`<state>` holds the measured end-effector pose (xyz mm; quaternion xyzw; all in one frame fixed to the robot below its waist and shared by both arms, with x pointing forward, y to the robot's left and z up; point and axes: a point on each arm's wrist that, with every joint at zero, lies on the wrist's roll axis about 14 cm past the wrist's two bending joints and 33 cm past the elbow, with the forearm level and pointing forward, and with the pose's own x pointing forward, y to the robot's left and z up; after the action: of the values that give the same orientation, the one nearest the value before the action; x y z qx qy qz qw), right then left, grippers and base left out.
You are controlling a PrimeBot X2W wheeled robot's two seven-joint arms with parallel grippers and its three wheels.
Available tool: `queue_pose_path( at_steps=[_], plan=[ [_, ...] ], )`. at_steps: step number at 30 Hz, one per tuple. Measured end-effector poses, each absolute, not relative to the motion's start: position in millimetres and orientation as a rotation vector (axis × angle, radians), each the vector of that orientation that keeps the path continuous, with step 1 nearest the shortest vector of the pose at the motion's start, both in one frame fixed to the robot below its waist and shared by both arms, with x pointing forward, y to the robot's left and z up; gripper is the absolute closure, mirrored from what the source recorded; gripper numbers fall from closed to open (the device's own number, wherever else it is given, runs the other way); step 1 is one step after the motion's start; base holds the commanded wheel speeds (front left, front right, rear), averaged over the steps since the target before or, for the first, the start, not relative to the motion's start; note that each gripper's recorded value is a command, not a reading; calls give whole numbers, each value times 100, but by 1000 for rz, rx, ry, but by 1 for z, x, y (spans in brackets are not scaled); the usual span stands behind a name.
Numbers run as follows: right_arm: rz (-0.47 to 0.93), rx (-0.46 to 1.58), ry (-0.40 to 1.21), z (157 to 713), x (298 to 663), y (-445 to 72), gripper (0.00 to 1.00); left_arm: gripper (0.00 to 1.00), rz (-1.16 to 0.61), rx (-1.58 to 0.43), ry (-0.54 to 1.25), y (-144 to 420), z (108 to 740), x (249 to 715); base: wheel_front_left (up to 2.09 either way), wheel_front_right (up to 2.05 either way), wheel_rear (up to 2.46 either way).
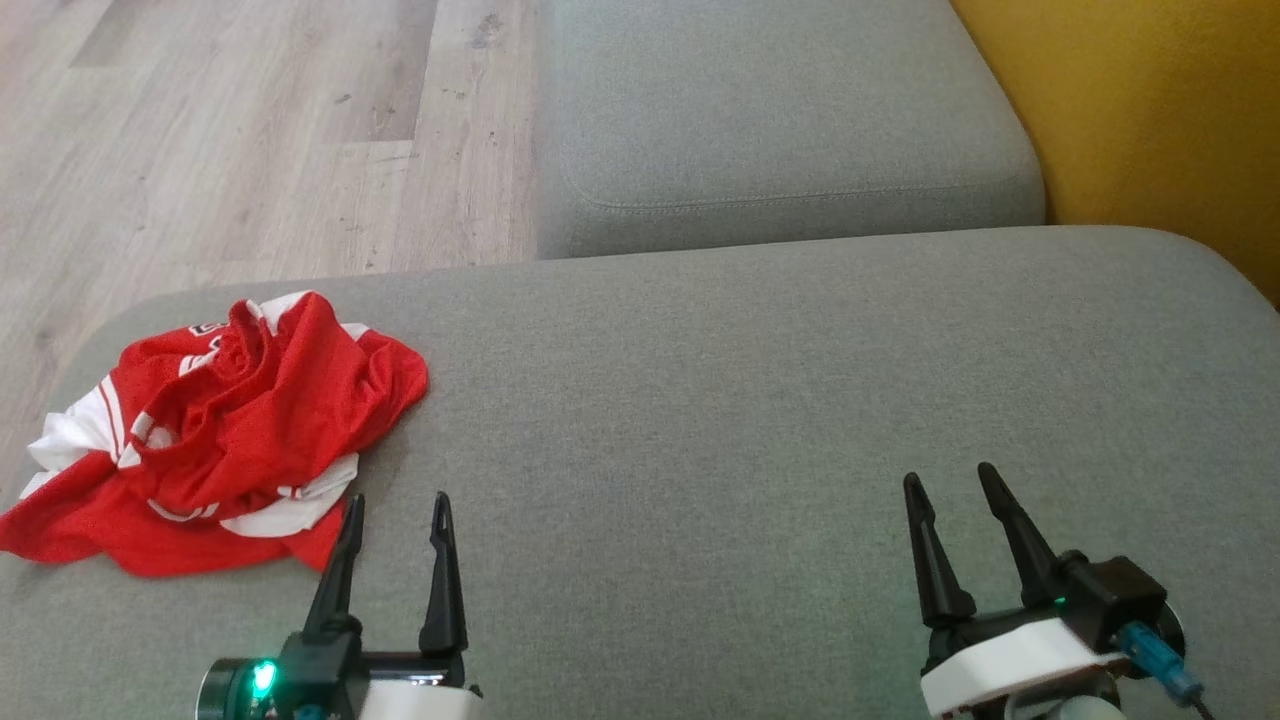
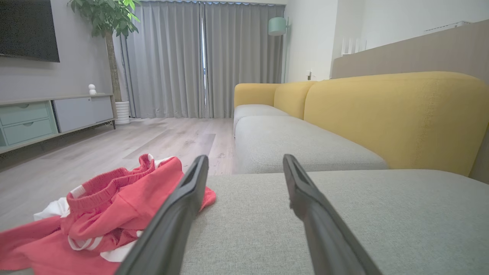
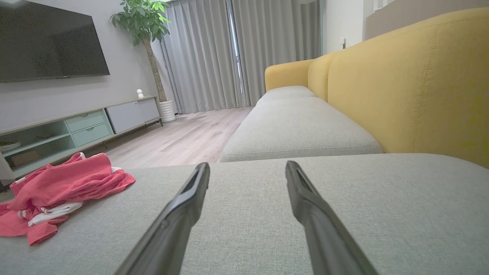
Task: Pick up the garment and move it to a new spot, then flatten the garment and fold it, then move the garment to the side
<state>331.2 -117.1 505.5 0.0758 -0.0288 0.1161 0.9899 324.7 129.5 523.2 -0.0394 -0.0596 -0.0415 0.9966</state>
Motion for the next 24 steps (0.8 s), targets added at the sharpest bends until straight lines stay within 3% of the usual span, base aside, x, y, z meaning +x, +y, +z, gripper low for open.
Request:
queue_pose_path(
  at_steps=[8, 24],
  plan=[
    [265, 70, -73, 506, 330, -110, 0, 0, -77, -5, -150, 131, 526, 320, 0, 0, 0],
    [210, 110, 6, 481, 330, -125, 0, 0, -32, -83, -80, 143, 506, 320, 0, 0, 0]
  ],
)
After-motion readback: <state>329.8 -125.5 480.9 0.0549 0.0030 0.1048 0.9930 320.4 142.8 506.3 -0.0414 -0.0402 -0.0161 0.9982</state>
